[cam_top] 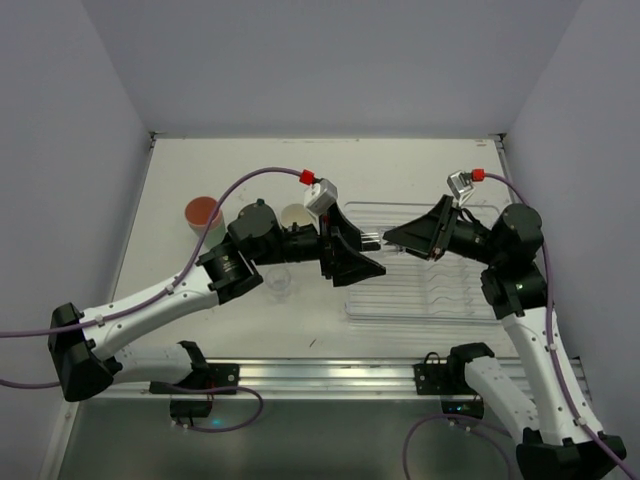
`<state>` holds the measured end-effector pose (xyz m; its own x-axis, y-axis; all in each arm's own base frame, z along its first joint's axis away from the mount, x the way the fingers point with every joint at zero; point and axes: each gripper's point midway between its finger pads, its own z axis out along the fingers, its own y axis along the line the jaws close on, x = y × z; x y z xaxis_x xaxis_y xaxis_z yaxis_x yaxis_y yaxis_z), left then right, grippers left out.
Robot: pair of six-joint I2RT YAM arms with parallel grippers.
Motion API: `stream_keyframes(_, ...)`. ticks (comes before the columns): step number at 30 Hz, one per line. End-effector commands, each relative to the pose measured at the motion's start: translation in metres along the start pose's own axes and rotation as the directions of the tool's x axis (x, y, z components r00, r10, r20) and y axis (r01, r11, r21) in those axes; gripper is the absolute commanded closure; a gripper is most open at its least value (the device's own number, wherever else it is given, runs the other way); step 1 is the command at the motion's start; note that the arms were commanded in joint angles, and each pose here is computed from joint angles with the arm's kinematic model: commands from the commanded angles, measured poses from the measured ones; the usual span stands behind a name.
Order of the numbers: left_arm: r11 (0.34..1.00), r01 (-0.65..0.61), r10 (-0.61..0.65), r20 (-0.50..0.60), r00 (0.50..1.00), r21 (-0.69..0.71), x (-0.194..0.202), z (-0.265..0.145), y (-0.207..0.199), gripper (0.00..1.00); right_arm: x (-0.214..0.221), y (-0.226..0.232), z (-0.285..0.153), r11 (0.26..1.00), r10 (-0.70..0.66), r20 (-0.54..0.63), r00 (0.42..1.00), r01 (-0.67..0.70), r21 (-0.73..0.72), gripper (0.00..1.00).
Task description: Unload the cups from the dish rack
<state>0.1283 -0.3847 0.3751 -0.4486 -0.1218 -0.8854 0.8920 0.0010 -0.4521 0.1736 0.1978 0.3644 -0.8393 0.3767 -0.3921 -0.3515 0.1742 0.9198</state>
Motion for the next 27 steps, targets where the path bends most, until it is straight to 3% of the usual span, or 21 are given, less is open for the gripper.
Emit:
stream_keyframes(1,0.998,-0.034,0.031,0.066,0.997,0.044,-0.021,0.002,-0.013,0.31,-0.003,0.002,0.005,1.0,0.003,0.016,1.0,-0.003,-0.014,1.0)
stream_keyframes(4,0.999,-0.029,0.026,0.067,0.997,0.043,-0.02,0.002,-0.012,0.45,0.0,-0.005,0.01,1.0,0.022,0.0,1.0,-0.022,-0.015,1.0)
stream_keyframes(5,0.999,-0.027,0.024,0.066,0.998,0.042,-0.02,0.002,-0.012,0.56,0.002,-0.007,0.013,1.0,0.029,-0.005,1.0,-0.029,-0.012,1.0)
stream_keyframes(8,0.999,-0.023,0.022,0.057,0.998,0.03,-0.017,0.001,-0.01,0.73,0.005,-0.011,0.016,1.0,0.03,-0.016,0.999,-0.03,-0.006,0.98)
stream_keyframes(10,1.0,-0.028,0.028,0.054,0.998,0.003,-0.017,0.0,-0.006,0.87,0.006,-0.012,0.018,1.0,0.022,-0.021,1.0,-0.022,-0.002,0.89)
stream_keyframes(11,1.0,-0.027,0.028,0.044,0.999,-0.015,-0.016,-0.003,-0.005,1.0,0.006,-0.013,0.017,1.0,0.025,-0.02,0.999,-0.025,0.011,0.66)
stream_keyframes(14,0.995,-0.033,0.036,0.03,0.999,-0.098,-0.015,-0.013,0.004,1.0,0.004,-0.021,0.016,0.997,0.006,-0.006,1.0,-0.006,0.071,0.32)
stream_keyframes(15,0.992,-0.035,0.039,0.027,0.999,-0.122,-0.015,-0.016,0.006,1.0,0.0,-0.026,0.016,0.995,0.002,0.016,1.0,-0.004,0.103,0.12)
stream_keyframes(16,0.985,-0.042,0.047,0.024,0.999,-0.165,-0.015,-0.02,0.012,1.0,-0.002,-0.032,0.016,0.991,-0.025,0.021,0.999,0.022,0.132,0.08)
stream_keyframes(21,0.917,-0.015,-0.007,-0.054,0.999,-0.398,-0.001,-0.056,0.04,1.0,-0.019,-0.071,0.002,0.909,-0.091,0.072,0.993,0.053,0.413,0.01)
stream_keyframes(25,0.747,0.018,-0.095,-0.08,0.992,-0.664,0.02,-0.105,0.082,1.0,-0.042,-0.114,-0.032,0.72,-0.167,0.145,0.975,0.02,0.694,0.01)
stream_keyframes(27,0.678,0.016,-0.126,-0.095,0.988,-0.735,0.03,-0.119,0.095,1.0,-0.047,-0.123,-0.042,0.665,-0.2,0.147,0.969,0.024,0.747,0.01)
